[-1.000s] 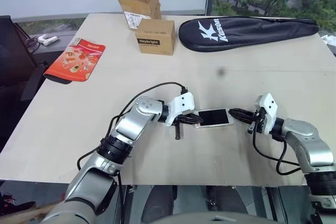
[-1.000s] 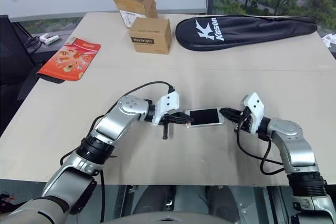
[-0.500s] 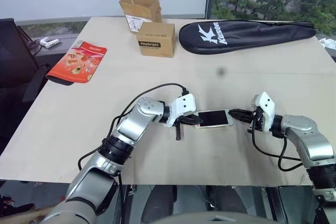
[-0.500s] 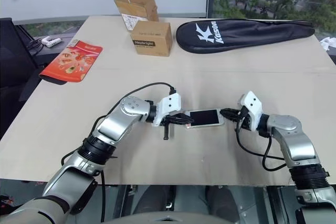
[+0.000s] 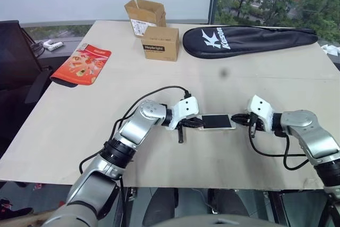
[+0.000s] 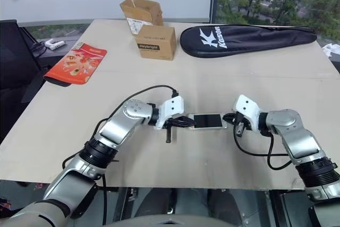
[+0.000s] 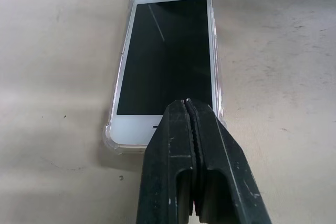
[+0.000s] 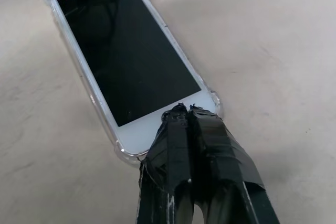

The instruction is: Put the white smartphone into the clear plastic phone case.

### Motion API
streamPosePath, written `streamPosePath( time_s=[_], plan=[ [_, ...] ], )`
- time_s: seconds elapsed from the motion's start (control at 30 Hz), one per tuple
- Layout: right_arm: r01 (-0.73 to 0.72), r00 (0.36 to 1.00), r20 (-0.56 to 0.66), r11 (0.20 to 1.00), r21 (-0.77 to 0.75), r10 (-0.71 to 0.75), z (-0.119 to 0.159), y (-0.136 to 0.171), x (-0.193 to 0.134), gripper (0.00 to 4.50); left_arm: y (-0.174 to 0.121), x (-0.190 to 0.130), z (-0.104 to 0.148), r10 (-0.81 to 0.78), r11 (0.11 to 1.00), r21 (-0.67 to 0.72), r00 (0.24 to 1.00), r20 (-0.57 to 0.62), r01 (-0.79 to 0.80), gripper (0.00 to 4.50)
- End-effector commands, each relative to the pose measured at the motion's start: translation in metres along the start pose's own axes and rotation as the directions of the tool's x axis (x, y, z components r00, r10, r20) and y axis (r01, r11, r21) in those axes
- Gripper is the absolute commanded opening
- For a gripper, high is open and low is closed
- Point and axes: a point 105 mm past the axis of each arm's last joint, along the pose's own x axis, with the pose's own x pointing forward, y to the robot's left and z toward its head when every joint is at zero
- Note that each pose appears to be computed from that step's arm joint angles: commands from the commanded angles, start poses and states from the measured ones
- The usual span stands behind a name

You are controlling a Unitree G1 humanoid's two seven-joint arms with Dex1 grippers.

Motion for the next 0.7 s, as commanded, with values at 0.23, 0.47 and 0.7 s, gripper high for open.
streamPosePath(
  time_s=[0.23, 0.47, 0.7],
  plan=[
    [-0.183, 0.972, -0.125, 0.976, 0.121, 0.198, -0.041, 0.047, 0.01, 0.04, -0.001, 0.002, -0.002, -0.001, 1.0, 0.0, 1.0, -0.014, 0.001, 0.0],
    [-0.224, 0.966, -0.103, 0.965, 0.135, 0.239, -0.041, 0.055, 0.005, 0.04, -0.001, 0.002, -0.003, -0.002, 1.0, 0.0, 1.0, -0.016, 0.002, 0.0],
    [-0.234, 0.971, -0.02, 0.964, 0.123, 0.238, -0.03, 0.051, 0.003, 0.04, 0.0, 0.003, -0.003, -0.002, 1.0, 0.0, 1.0, -0.017, 0.002, 0.0]
  ],
)
